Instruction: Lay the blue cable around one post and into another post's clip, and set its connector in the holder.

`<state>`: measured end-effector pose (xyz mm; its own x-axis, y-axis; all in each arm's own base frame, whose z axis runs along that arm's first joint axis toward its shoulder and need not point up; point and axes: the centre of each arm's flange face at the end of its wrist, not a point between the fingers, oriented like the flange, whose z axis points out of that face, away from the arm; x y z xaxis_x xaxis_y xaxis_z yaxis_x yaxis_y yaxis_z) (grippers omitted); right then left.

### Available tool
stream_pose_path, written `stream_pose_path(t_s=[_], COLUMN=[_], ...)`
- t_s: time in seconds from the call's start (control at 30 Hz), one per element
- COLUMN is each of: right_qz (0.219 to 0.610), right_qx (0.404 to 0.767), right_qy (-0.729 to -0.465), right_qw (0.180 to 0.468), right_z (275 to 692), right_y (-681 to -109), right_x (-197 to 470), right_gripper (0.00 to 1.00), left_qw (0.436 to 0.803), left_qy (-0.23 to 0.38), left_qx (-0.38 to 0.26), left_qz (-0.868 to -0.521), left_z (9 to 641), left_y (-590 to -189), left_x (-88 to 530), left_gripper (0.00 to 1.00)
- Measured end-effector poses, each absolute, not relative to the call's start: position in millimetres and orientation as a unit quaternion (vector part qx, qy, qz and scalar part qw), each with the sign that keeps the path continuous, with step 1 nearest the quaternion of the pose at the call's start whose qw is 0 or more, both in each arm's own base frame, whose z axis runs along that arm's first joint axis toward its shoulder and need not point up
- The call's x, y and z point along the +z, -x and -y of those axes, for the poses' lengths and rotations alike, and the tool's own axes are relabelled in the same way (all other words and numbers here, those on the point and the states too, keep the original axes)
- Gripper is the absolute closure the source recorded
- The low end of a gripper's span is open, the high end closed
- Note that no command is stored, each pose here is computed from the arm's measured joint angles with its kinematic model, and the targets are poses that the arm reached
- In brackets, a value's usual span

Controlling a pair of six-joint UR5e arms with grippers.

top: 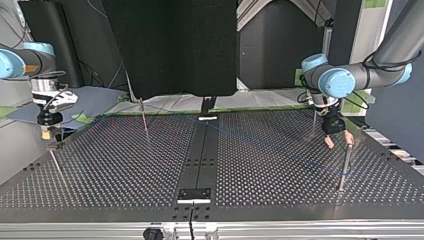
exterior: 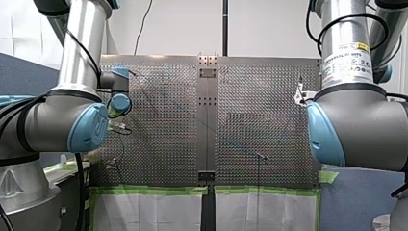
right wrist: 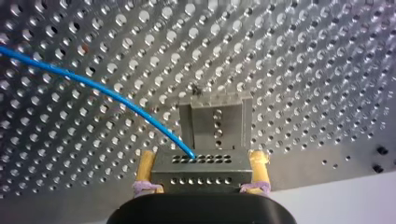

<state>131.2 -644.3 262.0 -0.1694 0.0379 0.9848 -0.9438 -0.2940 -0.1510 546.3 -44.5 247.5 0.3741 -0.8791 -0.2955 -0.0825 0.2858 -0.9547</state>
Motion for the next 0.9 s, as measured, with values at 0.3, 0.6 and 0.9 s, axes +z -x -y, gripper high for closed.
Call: stream_pose_path(t_s=[0.3, 0.6, 0.9], right_qz=[0.441, 0.451, 0.463], right_qx=[0.631, 0.627, 0.618], right_qy=[-0.512, -0.518, -0.533], right_qw=[0.381, 0.367, 0.345], right_z=[647, 652, 649], right_y=[-133, -131, -132], right_x=[268, 282, 282], right_gripper=[1.0, 1.0, 1.0], left_qw=[0.652, 0.652, 0.652], left_qy=[0.512, 0.512, 0.51], left_qx=[-0.305, -0.304, -0.302], left_qz=[-0.469, -0.471, -0.472], left_z=[45, 45, 45], left_y=[-546, -546, -546], left_x=[248, 247, 248], left_gripper=[0.0, 0.0, 0.0])
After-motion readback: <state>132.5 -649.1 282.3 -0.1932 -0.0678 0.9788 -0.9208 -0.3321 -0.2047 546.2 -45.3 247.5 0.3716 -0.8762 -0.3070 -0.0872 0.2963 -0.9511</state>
